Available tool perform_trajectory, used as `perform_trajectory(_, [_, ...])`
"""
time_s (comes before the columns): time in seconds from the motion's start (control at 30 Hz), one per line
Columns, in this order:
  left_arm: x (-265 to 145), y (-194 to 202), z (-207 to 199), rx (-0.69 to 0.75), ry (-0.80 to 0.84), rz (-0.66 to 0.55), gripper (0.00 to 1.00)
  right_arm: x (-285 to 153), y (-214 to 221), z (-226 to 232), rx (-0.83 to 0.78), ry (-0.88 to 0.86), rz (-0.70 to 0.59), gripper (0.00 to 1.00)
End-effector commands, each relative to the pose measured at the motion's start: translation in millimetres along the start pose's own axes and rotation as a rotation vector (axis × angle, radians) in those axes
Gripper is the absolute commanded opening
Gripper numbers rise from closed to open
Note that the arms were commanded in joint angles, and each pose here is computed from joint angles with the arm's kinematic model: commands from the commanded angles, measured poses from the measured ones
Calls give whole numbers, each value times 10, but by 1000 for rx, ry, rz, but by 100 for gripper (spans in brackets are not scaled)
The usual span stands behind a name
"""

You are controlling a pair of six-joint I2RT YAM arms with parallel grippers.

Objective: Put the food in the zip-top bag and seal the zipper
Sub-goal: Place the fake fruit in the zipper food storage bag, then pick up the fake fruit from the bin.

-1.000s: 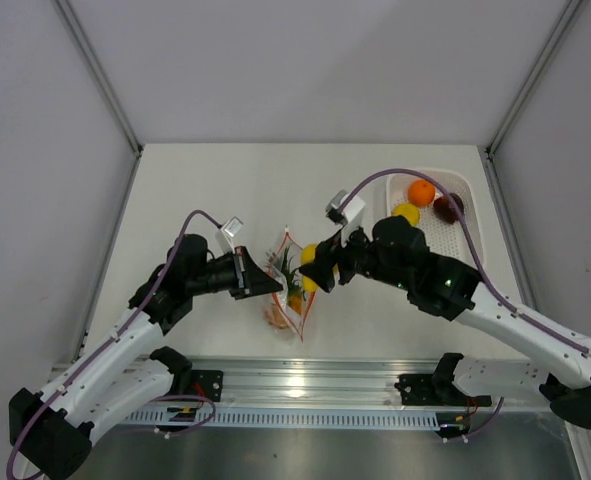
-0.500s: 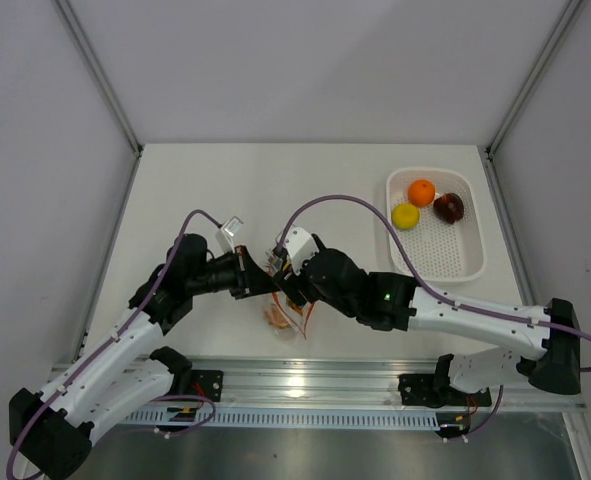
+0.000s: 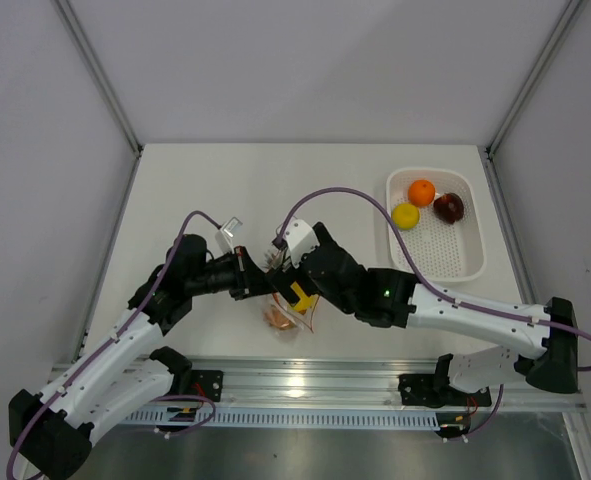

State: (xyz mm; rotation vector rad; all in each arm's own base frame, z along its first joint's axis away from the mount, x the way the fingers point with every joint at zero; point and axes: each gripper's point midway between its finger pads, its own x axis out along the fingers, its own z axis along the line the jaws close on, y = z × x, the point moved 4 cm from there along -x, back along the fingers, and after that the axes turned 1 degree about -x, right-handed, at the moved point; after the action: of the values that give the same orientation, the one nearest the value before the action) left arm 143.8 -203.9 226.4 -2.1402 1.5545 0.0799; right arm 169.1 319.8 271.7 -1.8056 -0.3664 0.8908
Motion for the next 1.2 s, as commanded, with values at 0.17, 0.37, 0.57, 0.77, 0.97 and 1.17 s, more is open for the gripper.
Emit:
perform_trajectory(0.17, [-42, -34, -128, 28, 47, -15, 1, -255, -478, -445, 202, 97, -119, 99])
perform_trajectory(0.37, [-50, -19, -119, 30, 48, -14, 1, -328, -386, -1250, 411, 335, -142, 99])
perform_trajectory(0.57, [-56, -3, -114, 31, 51, -11, 1, -384, -55, -2204, 666, 588, -151, 99])
perform_trajectory(0.77, [-74, 11, -120, 32, 52, -10, 1, -264, 400, -2774, 836, 732, -111, 99])
perform_trajectory(0.97, [-89, 19, -128, 34, 54, -11, 0, 11, 973, -3232, 1048, 773, -39, 99])
perform_trajectory(1.17, [-105, 36, -128, 34, 55, -10, 1, 405, 1471, -3479, 1150, 782, 59, 100])
